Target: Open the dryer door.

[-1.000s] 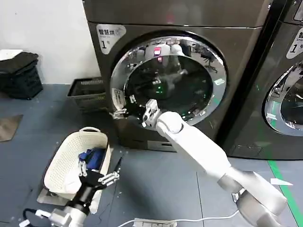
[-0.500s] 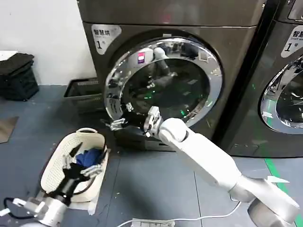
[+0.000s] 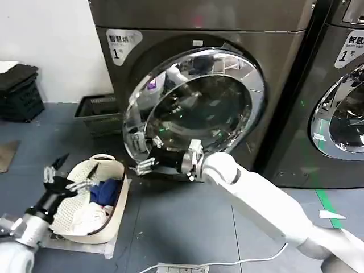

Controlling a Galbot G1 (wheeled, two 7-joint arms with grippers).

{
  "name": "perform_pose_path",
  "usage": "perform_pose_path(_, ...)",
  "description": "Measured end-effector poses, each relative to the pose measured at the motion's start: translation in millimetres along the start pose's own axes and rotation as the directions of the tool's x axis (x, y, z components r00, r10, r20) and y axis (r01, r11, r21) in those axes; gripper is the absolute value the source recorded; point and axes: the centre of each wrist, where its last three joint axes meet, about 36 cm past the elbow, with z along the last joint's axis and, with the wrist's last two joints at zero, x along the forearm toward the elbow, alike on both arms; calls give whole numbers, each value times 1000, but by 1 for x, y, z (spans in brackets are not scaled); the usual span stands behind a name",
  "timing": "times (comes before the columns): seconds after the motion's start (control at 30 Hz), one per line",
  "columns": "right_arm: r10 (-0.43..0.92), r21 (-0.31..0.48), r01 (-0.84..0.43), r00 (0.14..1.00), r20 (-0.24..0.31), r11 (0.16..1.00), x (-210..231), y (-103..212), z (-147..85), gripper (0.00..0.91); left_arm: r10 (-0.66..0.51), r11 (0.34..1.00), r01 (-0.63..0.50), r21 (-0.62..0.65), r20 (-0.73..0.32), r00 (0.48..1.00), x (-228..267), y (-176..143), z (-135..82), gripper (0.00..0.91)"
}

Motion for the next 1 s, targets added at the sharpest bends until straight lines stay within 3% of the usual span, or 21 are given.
perform_pose_path(0.2,-25,2,25,1000,11,1000,24,16,-4,907,57,998,-57,-38,7,998,-21,11,2,907)
perform_pose_path(0.63,-21,24,20,998,56,1000,90,57,-20,907,333,939,-329,-96,21,943,-95,2,5,907)
perform_pose_path(0.83,39,45,-42,996,75,998,122,75,-27,907,434,896,-429,-114,21,901,-130,-11,3,907)
perform_pose_path(1.0,147,69,-150,988,48,986,153,93,-26,907,513,852,-505,-137,31,858,-153,-25,-3,907)
